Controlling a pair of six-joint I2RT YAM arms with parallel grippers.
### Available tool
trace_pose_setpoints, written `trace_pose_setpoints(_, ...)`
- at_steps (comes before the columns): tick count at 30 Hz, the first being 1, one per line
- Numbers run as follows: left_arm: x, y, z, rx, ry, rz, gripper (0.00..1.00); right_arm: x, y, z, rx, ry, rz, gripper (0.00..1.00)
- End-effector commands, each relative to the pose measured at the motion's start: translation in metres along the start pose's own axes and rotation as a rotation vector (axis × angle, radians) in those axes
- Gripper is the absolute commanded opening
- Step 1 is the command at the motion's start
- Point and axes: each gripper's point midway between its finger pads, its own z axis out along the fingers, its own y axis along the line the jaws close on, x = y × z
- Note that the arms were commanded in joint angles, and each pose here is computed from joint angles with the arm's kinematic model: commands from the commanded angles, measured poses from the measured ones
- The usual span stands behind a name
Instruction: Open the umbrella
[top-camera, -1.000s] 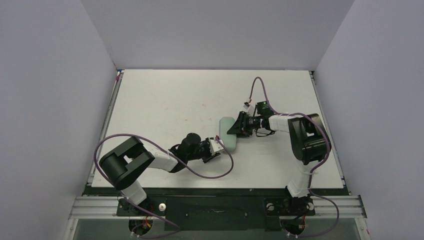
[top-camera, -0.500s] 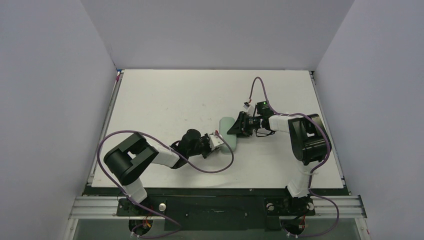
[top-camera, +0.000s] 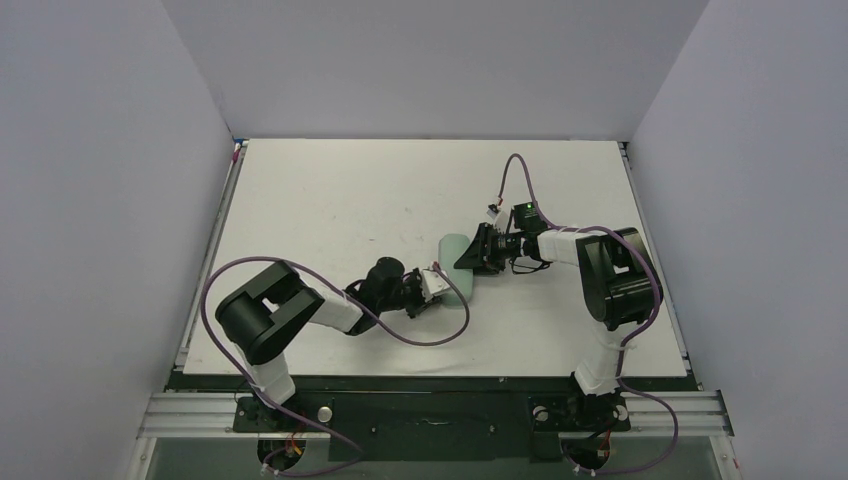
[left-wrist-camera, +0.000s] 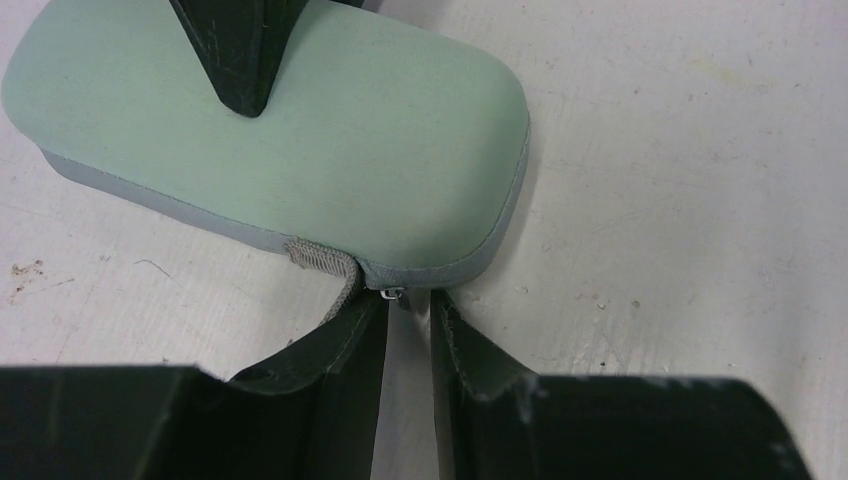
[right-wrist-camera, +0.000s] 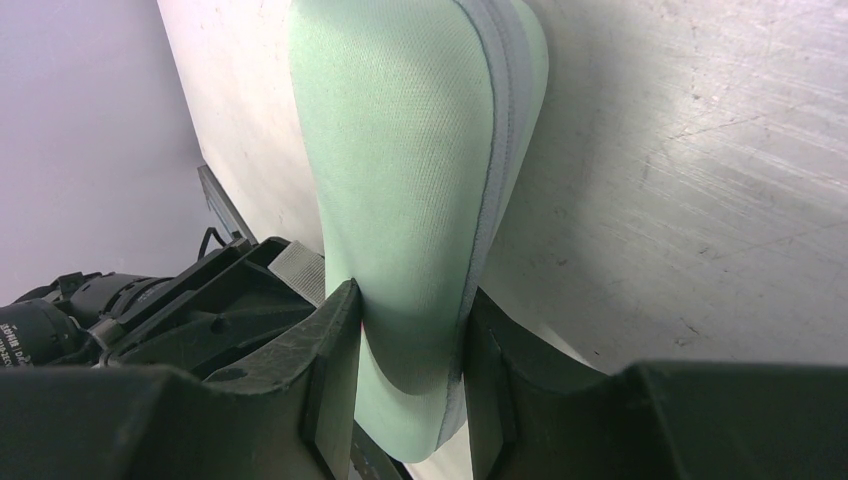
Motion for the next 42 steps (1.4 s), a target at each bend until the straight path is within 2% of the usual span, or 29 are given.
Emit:
trace_pose_setpoints(1, -0.026, 0.017, 0.01, -0.033, -0.087, 0.017, 0.2, 0.016, -0.032, 0.001, 0.139, 0.011, 0.02, 0.0)
trace_pose_setpoints(4, -0.028, 0.019, 0.01, -0.039, -0.093, 0.011, 0.17, 0.017, -0.031, 0.001, 0.137, 0.014, 0.019, 0.0)
trace_pose_setpoints(9, -0.03, 0.017, 0.007, -0.032, -0.1, 0.022, 0.0, 0.016, -0.033, 0.003, 0.141, 0.005, 0.026, 0.0)
trace_pose_setpoints(17, -0.029, -0.008, 0.001, 0.021, -0.094, 0.018, 0.0, 0.006, -0.027, 0.006, 0.123, -0.04, 0.072, 0.0)
trace_pose_setpoints(30, -0.017, -0.056, 0.005, 0.068, -0.013, -0.007, 0.0, -0.007, -0.02, 0.009, 0.095, -0.119, 0.14, 0.0)
trace_pose_setpoints(36, -0.008, -0.031, 0.004, -0.07, 0.054, -0.105, 0.0, -0.006, -0.011, 0.002, 0.057, -0.139, 0.139, 0.0)
trace_pose_setpoints(37, -0.002, -0.025, 0.001, -0.079, 0.079, -0.124, 0.0, -0.005, -0.011, 0.0, 0.058, -0.137, 0.116, 0.04)
trace_pose_setpoints(38, -0.006, -0.024, 0.001, -0.06, 0.072, -0.137, 0.0, 0.0, -0.013, -0.004, 0.07, -0.12, 0.124, 0.12)
trace_pose_setpoints(40, -0.005, -0.012, -0.003, -0.065, 0.076, -0.165, 0.0, 0.009, -0.021, -0.015, 0.111, -0.076, 0.055, 0.54)
trace_pose_setpoints(42, -0.005, -0.002, -0.006, -0.07, 0.071, -0.163, 0.0, 0.012, -0.02, -0.03, 0.143, -0.027, -0.032, 0.74)
